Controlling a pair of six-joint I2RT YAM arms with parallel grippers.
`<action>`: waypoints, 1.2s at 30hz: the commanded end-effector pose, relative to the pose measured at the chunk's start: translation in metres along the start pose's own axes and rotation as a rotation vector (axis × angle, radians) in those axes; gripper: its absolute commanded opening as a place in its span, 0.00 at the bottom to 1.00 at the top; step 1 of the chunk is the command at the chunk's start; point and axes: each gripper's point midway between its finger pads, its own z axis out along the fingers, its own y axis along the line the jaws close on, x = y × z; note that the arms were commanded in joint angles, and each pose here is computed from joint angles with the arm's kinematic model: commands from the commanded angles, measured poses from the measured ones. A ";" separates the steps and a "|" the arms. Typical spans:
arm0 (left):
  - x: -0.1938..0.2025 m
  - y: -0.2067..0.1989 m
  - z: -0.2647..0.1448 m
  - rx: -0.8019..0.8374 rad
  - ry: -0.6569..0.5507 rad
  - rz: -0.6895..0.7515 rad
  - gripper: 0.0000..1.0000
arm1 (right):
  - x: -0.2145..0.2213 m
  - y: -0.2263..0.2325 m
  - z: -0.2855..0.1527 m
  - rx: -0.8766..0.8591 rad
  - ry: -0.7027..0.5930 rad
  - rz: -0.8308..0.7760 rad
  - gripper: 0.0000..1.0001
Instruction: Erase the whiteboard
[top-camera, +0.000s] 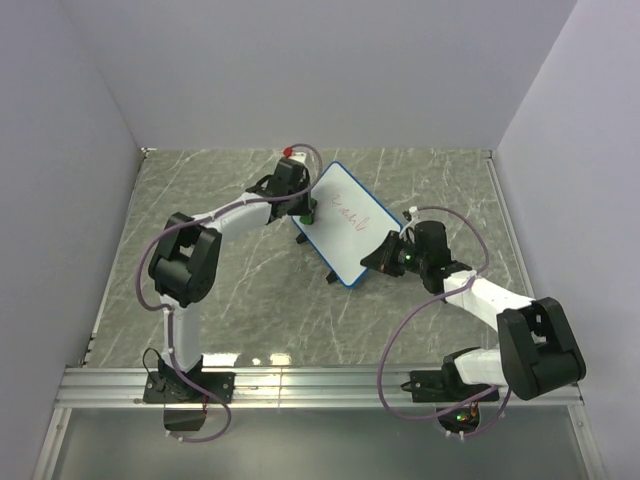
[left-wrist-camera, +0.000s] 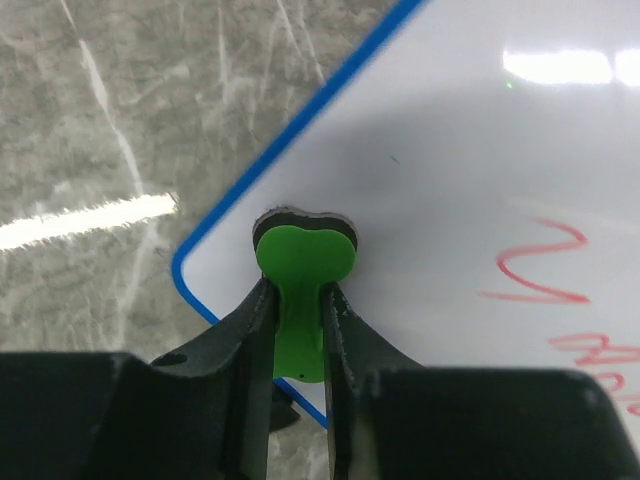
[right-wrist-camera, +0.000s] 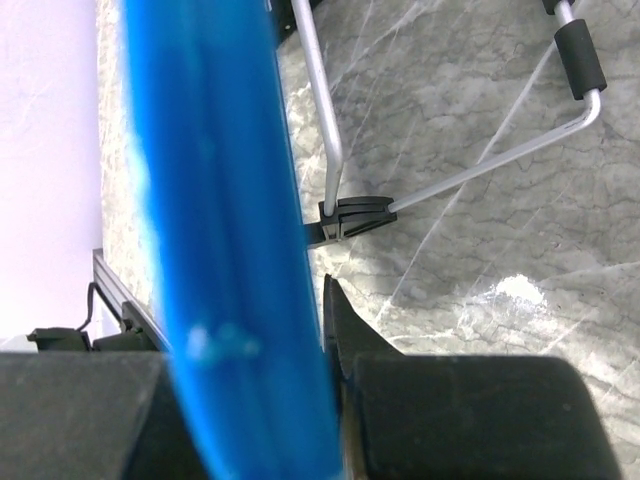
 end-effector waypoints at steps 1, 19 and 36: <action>0.052 -0.083 -0.025 0.178 0.087 0.075 0.00 | 0.039 -0.020 -0.001 0.067 0.163 0.031 0.00; 0.028 -0.127 -0.054 0.301 0.087 -0.024 0.00 | 0.054 -0.021 0.009 0.053 0.211 0.034 0.00; 0.087 -0.219 -0.090 0.392 0.160 0.183 0.00 | 0.061 -0.017 0.002 0.012 0.205 0.018 0.00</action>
